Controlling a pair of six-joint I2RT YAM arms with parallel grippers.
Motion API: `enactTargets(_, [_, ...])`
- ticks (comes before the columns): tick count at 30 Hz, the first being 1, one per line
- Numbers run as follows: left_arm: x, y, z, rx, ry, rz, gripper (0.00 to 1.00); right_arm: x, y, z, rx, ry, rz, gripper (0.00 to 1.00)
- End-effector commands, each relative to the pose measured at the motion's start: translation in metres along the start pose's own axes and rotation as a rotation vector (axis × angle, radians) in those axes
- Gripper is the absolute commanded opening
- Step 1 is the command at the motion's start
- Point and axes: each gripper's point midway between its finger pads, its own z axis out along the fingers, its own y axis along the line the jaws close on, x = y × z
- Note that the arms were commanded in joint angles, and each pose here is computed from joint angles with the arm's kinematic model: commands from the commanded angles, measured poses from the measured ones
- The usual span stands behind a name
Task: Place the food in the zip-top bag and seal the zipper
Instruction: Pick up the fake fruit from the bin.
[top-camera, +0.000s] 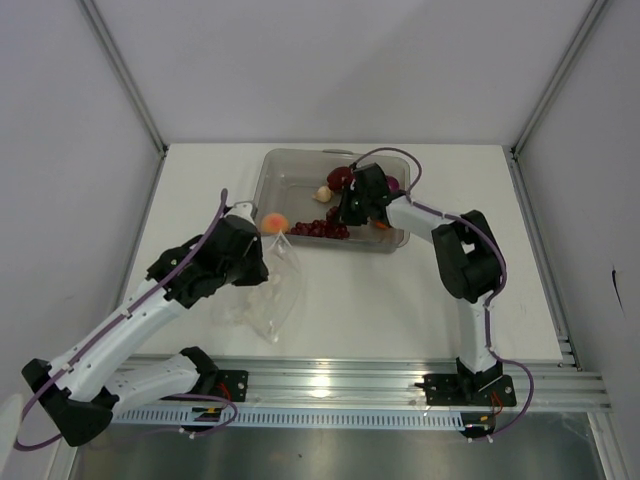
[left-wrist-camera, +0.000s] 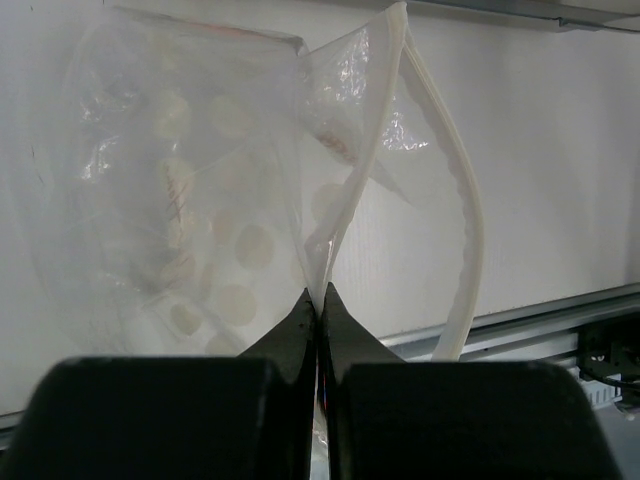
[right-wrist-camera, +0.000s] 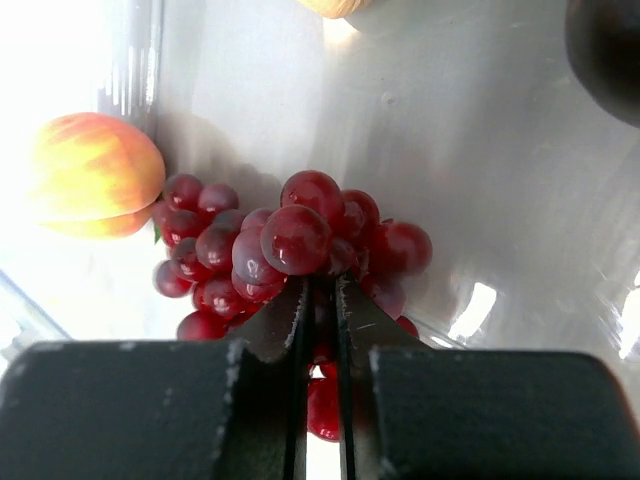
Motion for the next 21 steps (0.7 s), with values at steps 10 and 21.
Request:
enactTargets(10, [-0.005, -0.017, 0.008, 0.074, 0.026, -0.022, 0.01, -0.046, 0.031, -0.069, -0.028, -0.121, -0.085, 0.00])
enactTargets(21, [-0.018, -0.031, 0.016, 0.102, 0.029, -0.018, 0.01, -0.064, 0.051, -0.160, 0.041, -0.245, -0.202, 0.00])
